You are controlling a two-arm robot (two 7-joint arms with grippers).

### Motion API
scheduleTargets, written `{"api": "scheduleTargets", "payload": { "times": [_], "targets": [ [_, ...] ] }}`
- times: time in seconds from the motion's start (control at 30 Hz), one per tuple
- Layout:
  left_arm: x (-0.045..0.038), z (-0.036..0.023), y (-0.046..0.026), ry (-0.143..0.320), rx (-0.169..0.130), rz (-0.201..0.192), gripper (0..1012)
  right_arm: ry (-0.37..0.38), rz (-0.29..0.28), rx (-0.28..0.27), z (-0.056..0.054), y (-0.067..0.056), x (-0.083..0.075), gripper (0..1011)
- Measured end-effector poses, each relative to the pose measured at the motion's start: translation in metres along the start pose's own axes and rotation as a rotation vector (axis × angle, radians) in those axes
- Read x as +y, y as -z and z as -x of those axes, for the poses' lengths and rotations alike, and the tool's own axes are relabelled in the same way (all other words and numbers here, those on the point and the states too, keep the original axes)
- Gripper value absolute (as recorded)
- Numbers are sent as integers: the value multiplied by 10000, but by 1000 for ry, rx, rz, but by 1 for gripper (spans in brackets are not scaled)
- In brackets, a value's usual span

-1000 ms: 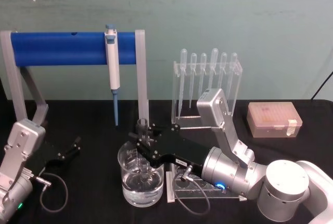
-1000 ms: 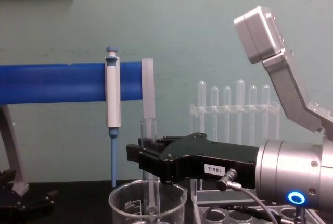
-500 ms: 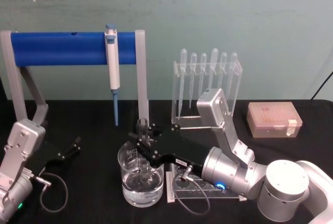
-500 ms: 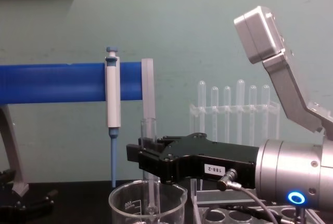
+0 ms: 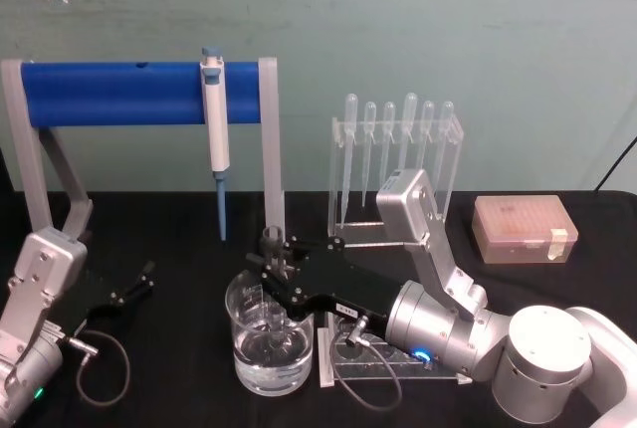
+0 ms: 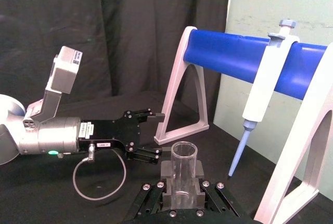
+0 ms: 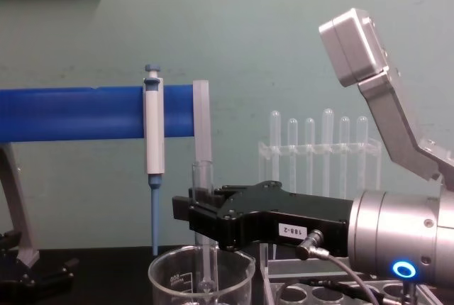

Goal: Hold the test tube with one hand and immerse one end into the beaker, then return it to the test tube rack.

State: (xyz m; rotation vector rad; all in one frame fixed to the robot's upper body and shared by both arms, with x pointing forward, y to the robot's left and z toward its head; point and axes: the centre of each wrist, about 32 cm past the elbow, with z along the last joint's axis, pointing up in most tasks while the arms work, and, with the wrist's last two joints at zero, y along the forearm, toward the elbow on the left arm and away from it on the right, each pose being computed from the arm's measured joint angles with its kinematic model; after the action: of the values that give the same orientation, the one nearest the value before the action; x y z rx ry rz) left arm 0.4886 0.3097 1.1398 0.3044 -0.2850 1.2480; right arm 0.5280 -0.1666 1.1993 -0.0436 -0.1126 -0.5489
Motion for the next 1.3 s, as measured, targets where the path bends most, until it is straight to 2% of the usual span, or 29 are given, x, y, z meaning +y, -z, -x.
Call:
{"api": "scheduleTargets", "payload": {
  "times": [1.3],
  "targets": [
    [0, 0, 0, 0, 0, 0, 1000, 0, 0, 0, 0, 0, 0, 228]
  ]
}}
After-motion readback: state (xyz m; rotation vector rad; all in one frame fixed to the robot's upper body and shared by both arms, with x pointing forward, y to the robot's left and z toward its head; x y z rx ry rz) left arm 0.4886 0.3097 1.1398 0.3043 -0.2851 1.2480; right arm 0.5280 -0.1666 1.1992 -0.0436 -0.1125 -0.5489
